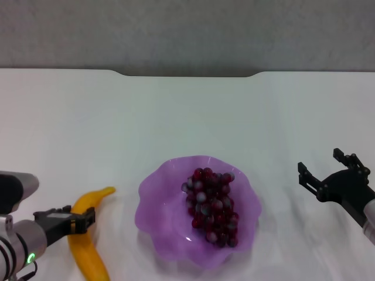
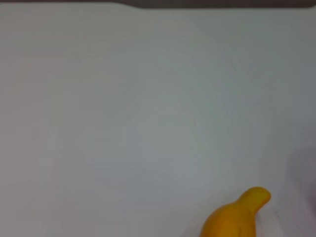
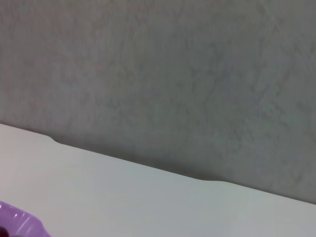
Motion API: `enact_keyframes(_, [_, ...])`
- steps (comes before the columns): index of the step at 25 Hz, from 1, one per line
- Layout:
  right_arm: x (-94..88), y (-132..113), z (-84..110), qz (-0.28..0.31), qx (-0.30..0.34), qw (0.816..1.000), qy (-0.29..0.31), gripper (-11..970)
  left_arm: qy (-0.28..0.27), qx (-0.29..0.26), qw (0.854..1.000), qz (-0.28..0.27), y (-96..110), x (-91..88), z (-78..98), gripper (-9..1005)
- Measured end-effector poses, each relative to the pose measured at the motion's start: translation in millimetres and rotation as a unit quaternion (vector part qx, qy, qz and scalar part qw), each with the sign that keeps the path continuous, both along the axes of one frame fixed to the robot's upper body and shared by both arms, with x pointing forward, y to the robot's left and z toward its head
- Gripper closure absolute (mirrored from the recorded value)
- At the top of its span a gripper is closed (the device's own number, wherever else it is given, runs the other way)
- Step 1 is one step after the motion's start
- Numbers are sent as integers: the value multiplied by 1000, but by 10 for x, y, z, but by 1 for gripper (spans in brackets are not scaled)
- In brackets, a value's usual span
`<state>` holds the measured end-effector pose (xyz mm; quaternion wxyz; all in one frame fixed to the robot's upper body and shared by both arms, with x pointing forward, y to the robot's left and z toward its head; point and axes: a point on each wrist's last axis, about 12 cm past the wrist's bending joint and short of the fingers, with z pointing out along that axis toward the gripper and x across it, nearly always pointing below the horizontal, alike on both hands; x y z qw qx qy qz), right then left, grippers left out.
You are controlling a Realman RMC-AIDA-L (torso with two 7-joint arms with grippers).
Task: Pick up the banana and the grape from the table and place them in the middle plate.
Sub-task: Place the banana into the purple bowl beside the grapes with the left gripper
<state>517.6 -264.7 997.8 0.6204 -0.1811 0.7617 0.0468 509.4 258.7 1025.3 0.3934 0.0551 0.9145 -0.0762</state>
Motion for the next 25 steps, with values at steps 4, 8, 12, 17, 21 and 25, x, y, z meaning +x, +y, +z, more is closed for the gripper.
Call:
enact_keyframes(4, [-11, -11, -9, -1, -1, 1000, 2, 76, -22, -10, 1000, 12, 31, -21, 88, 456])
enact_keyframes(8, [-8, -8, -8, -1, -1, 1000, 1, 76, -11, -15, 1000, 15, 82, 7, 206, 449])
enact_keyframes(12, [-5, -5, -8, 0, -2, 1000, 2, 76, -4, -28, 999, 17, 98, 54, 303, 442])
enact_keyframes(17, [-6, -6, -11, 0, -2, 1000, 3, 76, -19, -85, 996, 12, -21, 133, 532, 434])
enact_keyframes(21, [-3, -4, -11, 0, -3, 1000, 3, 76, -30, -135, 990, -8, -154, 145, 675, 427])
enact_keyframes(25, [-3, -4, -12, 0, -3, 1000, 4, 76, -36, -194, 980, -21, -236, 111, 752, 420])
